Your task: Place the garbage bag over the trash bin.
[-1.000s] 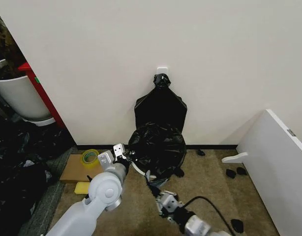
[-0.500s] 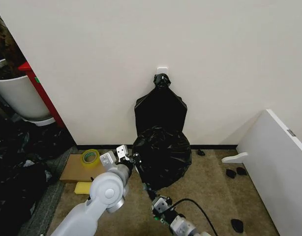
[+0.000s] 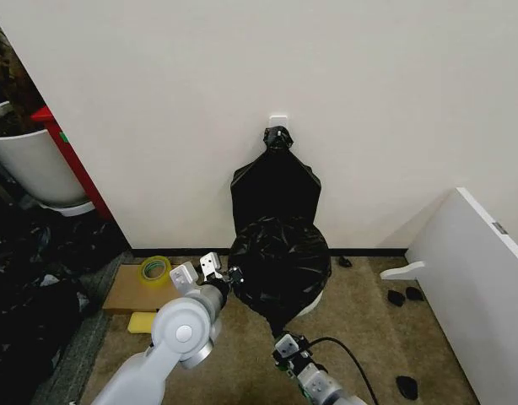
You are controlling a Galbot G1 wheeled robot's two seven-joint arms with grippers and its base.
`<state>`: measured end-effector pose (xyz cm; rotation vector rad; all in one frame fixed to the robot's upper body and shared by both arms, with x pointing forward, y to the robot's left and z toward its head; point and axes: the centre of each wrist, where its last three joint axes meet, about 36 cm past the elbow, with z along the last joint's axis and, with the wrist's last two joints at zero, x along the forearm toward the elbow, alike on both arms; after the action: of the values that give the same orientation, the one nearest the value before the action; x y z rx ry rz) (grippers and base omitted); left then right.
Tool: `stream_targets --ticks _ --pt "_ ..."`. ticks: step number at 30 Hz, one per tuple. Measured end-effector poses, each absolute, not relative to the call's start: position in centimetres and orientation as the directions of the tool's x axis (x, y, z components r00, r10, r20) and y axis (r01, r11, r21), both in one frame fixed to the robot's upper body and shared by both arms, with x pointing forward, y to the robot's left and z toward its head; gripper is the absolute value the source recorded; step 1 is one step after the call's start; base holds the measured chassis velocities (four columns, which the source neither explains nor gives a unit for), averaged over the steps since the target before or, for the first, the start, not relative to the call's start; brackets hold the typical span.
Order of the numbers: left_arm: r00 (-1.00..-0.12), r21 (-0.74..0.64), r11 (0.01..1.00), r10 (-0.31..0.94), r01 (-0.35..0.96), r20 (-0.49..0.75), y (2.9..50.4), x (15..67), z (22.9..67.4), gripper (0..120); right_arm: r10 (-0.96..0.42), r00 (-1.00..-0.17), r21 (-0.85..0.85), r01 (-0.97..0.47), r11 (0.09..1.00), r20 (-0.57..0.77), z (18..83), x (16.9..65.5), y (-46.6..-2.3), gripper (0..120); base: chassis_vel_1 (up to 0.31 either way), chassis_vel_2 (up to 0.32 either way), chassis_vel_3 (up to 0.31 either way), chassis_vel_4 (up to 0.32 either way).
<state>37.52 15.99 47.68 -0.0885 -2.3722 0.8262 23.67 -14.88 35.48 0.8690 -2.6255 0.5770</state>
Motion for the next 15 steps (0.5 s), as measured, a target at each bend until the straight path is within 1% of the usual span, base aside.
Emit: stream_targets --ticks 2,3,4,5,6,7,8,9,10,11,12,14,15 --pt "-0.811 -0.581 0.801 0.243 -0.142 0.533 16.1 37.9 47.5 0 -0.52 -0.754 -0.265 -0.639 0.723 0.4 35.9 23.0 -15.4 13 0.0 0.0 0.0 0.0" --pt "-0.812 -0.581 0.801 0.239 -0.145 0.533 16.1 38.0 47.5 0 -0.53 -0.75 -0.262 -0.645 0.718 0.396 36.1 22.7 -15.6 19 0.0 0.0 0.0 0.0" --pt "-0.812 -0.581 0.801 0.239 -0.145 0.533 16.1 38.0 47.5 0 -0.53 -0.75 -0.262 -0.645 0.718 0.396 36.1 22.7 -15.6 19 0.0 0.0 0.0 0.0" --pt "-0.814 -0.582 0.799 0.235 -0.149 0.531 16.1 38.3 47.4 0 -0.541 -0.745 -0.261 -0.653 0.711 0.391 36.3 22.3 -15.8 24 0.0 0.0 0.0 0.0" --pt "-0.814 -0.582 0.799 0.235 -0.149 0.531 16.1 38.3 47.4 0 -0.541 -0.745 -0.261 -0.653 0.711 0.391 36.3 22.3 -15.8 24 0.0 0.0 0.0 0.0" --pt "-0.818 -0.586 0.795 0.23 -0.154 0.527 16.1 38.6 47.4 0 -0.555 -0.74 -0.258 -0.66 0.705 0.379 36.7 21.9 -16.2 30 0.0 0.0 0.0 0.0" --pt "-0.823 -0.591 0.791 0.227 -0.157 0.521 16.1 38.9 47.5 0 -0.561 -0.741 -0.255 -0.661 0.705 0.369 37.0 21.6 -16.4 40 0.0 0.0 0.0 0.0" --pt "-0.825 -0.594 0.789 0.225 -0.157 0.518 16.1 39.1 47.6 0 -0.562 -0.741 -0.256 -0.661 0.705 0.366 37.0 21.3 -16.5 45 0.0 0.0 0.0 0.0" --pt "-0.827 -0.594 0.789 0.223 -0.158 0.516 16.1 39.2 47.6 0 -0.564 -0.741 -0.257 -0.662 0.704 0.364 37.0 21.2 -16.6 49 0.0 0.0 0.0 0.0" --pt "-0.827 -0.594 0.789 0.223 -0.158 0.516 16.1 39.2 47.6 0 -0.564 -0.741 -0.257 -0.662 0.704 0.364 37.0 21.2 -16.6 49 0.0 0.0 0.0 0.0" --pt "-0.829 -0.596 0.787 0.221 -0.158 0.513 16.2 39.4 47.7 0 -0.574 -0.74 -0.251 -0.665 0.704 0.352 37.0 20.8 -16.8 56 0.0 0.0 0.0 0.0" --pt "-0.833 -0.596 0.787 0.217 -0.159 0.51 16.2 39.8 47.8 0 -0.594 -0.736 -0.236 -0.671 0.703 0.325 37.1 20.4 -17.1 64 0.0 0.0 0.0 0.0" --pt "-0.833 -0.596 0.787 0.217 -0.159 0.51 16.2 39.8 47.8 0 -0.594 -0.736 -0.236 -0.671 0.703 0.325 37.1 20.4 -17.1 64 0.0 0.0 0.0 0.0"
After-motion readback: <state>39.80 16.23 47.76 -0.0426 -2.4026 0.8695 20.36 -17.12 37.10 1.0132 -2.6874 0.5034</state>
